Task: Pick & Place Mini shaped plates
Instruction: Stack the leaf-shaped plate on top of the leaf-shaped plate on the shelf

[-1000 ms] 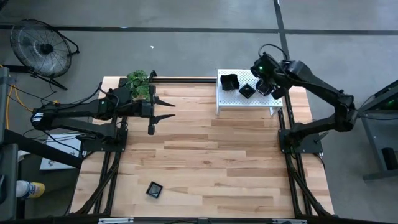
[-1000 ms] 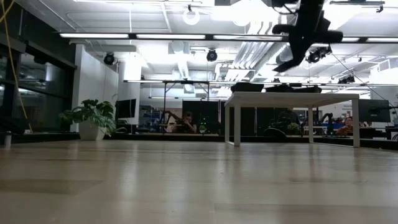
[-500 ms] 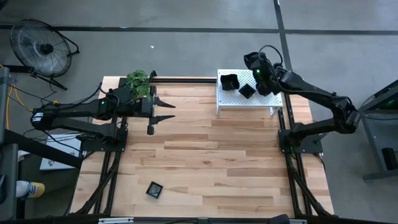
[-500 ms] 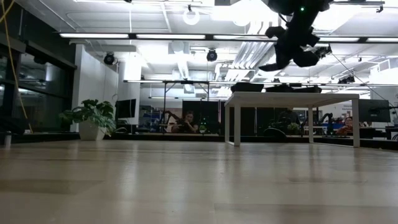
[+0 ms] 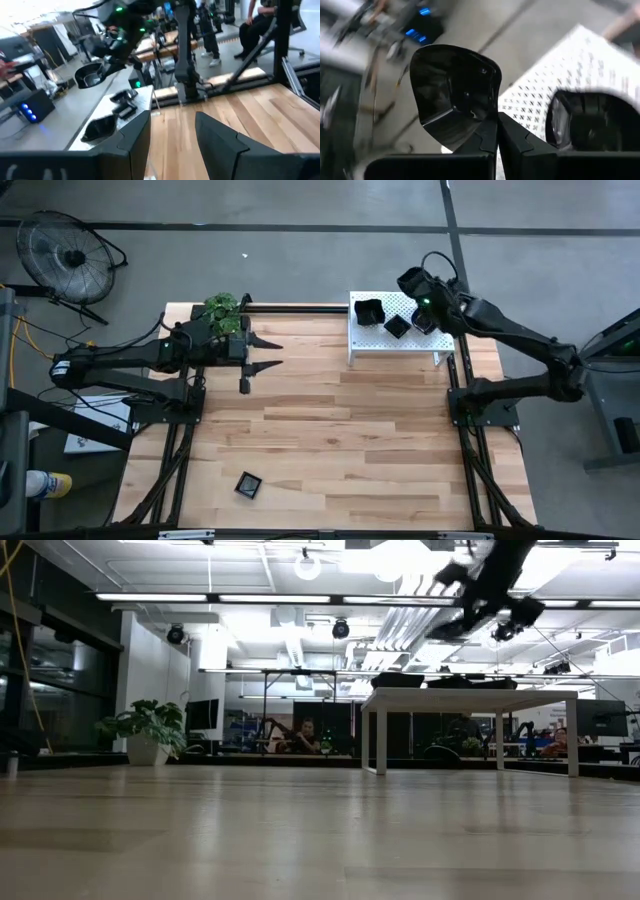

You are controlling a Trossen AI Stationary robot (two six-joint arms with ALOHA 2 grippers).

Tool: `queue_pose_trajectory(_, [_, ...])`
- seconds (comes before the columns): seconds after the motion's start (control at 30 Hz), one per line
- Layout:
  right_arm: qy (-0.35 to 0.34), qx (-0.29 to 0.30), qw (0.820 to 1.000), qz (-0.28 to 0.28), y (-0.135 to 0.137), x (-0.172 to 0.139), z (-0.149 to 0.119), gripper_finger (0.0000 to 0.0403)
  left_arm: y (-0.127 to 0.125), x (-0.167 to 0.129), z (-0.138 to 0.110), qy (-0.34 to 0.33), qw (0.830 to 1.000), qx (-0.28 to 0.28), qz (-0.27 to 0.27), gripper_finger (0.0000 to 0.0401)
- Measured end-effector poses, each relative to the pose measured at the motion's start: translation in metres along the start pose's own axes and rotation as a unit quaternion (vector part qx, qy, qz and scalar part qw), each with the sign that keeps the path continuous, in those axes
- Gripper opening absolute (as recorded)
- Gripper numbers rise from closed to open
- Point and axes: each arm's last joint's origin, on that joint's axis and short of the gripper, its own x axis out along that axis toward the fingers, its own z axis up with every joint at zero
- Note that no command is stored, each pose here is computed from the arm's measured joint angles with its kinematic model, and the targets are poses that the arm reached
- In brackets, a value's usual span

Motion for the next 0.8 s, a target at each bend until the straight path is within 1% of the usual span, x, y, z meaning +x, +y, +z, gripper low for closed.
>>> queue_pose_trajectory(0.07, [0.001, -0.071, 0.997, 0.034, 0.001, -0.015, 0.002, 0.0000, 0.001, 0.006, 0.002, -0.017, 1.000, 0.002, 0.005, 0.0152])
queue_pose_trajectory(0.13, [0.007, -0.142, 0.987, 0.069, 0.001, -0.031, 0.000, 0.0000, 0.002, 0.016, 0.004, -0.041, 0.999, 0.012, 0.016, 0.0152])
queue_pose_trajectory(0.23, [-0.006, -0.234, 0.965, 0.118, 0.002, -0.055, -0.012, 0.0000, 0.003, 0.036, 0.003, -0.066, 0.996, 0.028, 0.047, 0.0152])
queue_pose_trajectory(0.3, [-0.033, -0.272, 0.951, 0.140, 0.001, -0.070, -0.023, 0.0000, 0.003, 0.050, 0.000, -0.080, 0.993, 0.039, 0.076, 0.0152])
queue_pose_trajectory(0.4, [-0.080, -0.336, 0.925, 0.157, -0.002, -0.087, -0.042, 0.0000, 0.004, 0.067, -0.001, -0.115, 0.985, 0.066, 0.109, 0.0152])
queue_pose_trajectory(0.5, [-0.121, -0.376, 0.903, 0.170, -0.004, -0.102, -0.062, 0.0000, 0.006, 0.079, 0.001, -0.137, 0.976, 0.092, 0.139, 0.0152])
queue_pose_trajectory(0.57, [-0.134, -0.395, 0.890, 0.184, -0.005, -0.110, -0.075, 0.0000, 0.007, 0.089, 0.004, -0.131, 0.976, 0.094, 0.147, 0.0152])
queue_pose_trajectory(0.7, [-0.157, -0.451, 0.855, 0.201, -0.002, -0.122, -0.102, 0.0000, 0.011, 0.113, 0.014, -0.126, 0.976, 0.096, 0.147, 0.0152])
queue_pose_trajectory(0.8, [-0.188, -0.468, 0.840, 0.201, 0.000, -0.131, -0.111, 0.0000, 0.012, 0.132, 0.018, -0.098, 0.981, 0.098, 0.136, 0.0152])
